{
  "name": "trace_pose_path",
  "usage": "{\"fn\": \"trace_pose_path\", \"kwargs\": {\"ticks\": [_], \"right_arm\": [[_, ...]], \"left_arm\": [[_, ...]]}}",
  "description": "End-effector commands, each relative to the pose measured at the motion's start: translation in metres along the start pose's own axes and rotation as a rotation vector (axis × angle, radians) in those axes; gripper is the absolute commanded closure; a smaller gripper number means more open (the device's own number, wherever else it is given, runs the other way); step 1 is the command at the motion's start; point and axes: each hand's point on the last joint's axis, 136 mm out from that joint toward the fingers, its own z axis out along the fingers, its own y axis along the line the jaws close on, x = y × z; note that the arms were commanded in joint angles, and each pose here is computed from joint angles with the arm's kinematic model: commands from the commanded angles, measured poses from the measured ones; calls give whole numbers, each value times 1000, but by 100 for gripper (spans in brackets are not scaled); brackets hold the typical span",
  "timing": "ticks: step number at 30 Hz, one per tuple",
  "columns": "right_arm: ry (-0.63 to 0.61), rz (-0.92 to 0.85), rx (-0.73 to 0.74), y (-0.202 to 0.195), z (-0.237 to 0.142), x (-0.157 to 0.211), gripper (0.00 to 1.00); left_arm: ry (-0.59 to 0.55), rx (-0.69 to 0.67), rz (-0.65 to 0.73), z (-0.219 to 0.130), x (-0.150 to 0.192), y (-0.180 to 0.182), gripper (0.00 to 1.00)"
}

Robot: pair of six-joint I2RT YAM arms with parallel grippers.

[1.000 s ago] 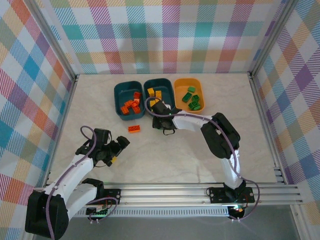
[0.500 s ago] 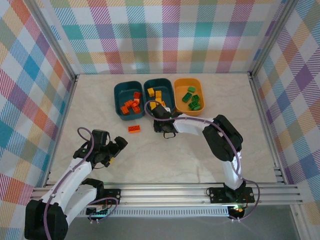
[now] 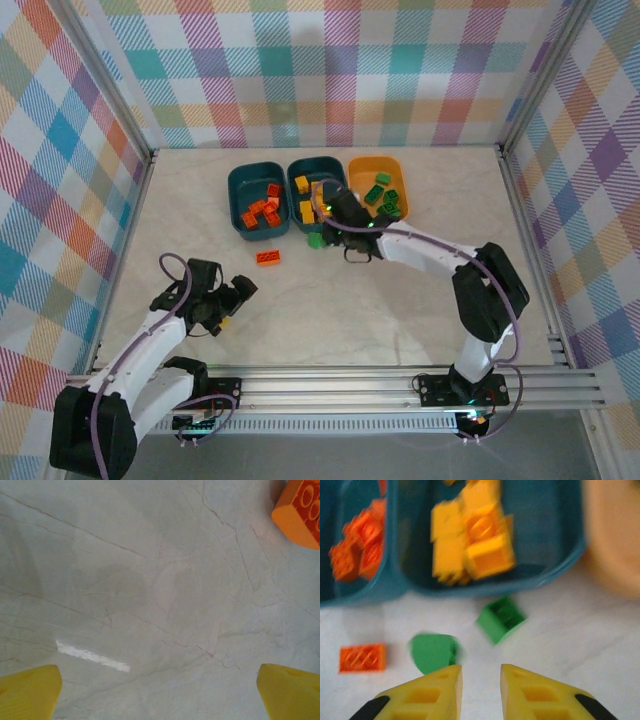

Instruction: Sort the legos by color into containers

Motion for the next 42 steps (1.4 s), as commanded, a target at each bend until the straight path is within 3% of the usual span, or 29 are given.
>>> {"fn": "trace_pose_path", "kwargs": {"ticks": [1, 7, 12, 19, 21, 24, 28, 34, 42], "right_arm": [[-60, 23, 57, -44, -3, -52, 74], [-23, 78, 123, -95, 35, -92, 75], [-47, 40, 70, -70, 26, -86, 72], [-37, -197, 2, 16, 10, -7, 46], [30, -235, -59, 49, 15, 28, 37], [101, -269, -107, 83, 32, 64, 33], [155, -310, -134, 106, 55, 83, 30], [168, -348, -85, 108, 81, 82, 30], [206, -339, -68, 94, 94, 91, 38]], "left_arm": [[41, 77, 48, -2, -1, -28, 0], [108, 48, 75, 9, 6, -35, 3], [15, 17, 91, -6, -9, -34, 3], [-88, -11, 85, -20, -26, -31, 1], [-91, -38, 63, -20, -30, -25, 0], [-73, -43, -2, -18, -35, -15, 0], [-71, -41, -28, -23, -36, -8, 0], [-96, -26, -35, -33, -28, 2, 0], [-82, -22, -38, -31, -20, 8, 0]]}}
